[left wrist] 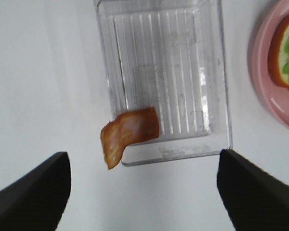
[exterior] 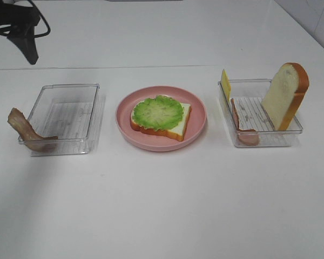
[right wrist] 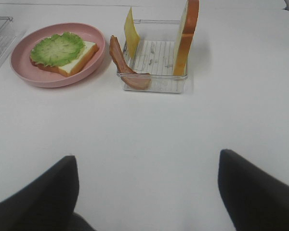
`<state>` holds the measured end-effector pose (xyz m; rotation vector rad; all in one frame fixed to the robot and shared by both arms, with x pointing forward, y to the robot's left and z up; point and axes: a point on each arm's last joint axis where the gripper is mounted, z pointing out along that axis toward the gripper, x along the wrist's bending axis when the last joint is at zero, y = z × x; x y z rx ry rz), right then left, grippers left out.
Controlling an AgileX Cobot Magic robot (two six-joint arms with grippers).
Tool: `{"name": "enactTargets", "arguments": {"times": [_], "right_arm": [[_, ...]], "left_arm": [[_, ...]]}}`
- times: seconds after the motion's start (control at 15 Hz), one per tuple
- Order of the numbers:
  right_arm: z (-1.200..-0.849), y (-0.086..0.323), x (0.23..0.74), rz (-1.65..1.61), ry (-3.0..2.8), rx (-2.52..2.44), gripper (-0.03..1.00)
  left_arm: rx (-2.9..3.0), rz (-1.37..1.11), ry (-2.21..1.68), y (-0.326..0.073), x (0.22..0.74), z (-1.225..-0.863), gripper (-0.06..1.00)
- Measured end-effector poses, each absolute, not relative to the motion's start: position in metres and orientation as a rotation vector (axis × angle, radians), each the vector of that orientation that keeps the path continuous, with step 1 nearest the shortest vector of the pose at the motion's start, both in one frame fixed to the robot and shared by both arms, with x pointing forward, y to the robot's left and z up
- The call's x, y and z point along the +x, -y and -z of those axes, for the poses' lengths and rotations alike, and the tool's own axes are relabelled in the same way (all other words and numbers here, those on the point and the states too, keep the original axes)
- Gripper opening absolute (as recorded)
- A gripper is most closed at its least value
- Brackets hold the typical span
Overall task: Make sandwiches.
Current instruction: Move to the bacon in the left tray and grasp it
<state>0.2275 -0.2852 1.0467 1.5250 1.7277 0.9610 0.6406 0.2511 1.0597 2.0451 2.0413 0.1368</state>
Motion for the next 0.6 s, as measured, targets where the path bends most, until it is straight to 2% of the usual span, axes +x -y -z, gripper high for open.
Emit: {"name": "enactTargets", "arguments": {"times": [0.33,0.6], "right_arm": [[-1.047,0.285,0.228,-0.961,-1.728,1.525,0.76],[-1.047,0.285,0.228,-0.961,-1.728,1.525,0.76]], "left_arm": [[2.104,-0.055,-2.184,-0.265,0.613,-1.025,0.78],[2.038,-0.099,-2.195,-0.266,0.608,-0.989,0.76]]}}
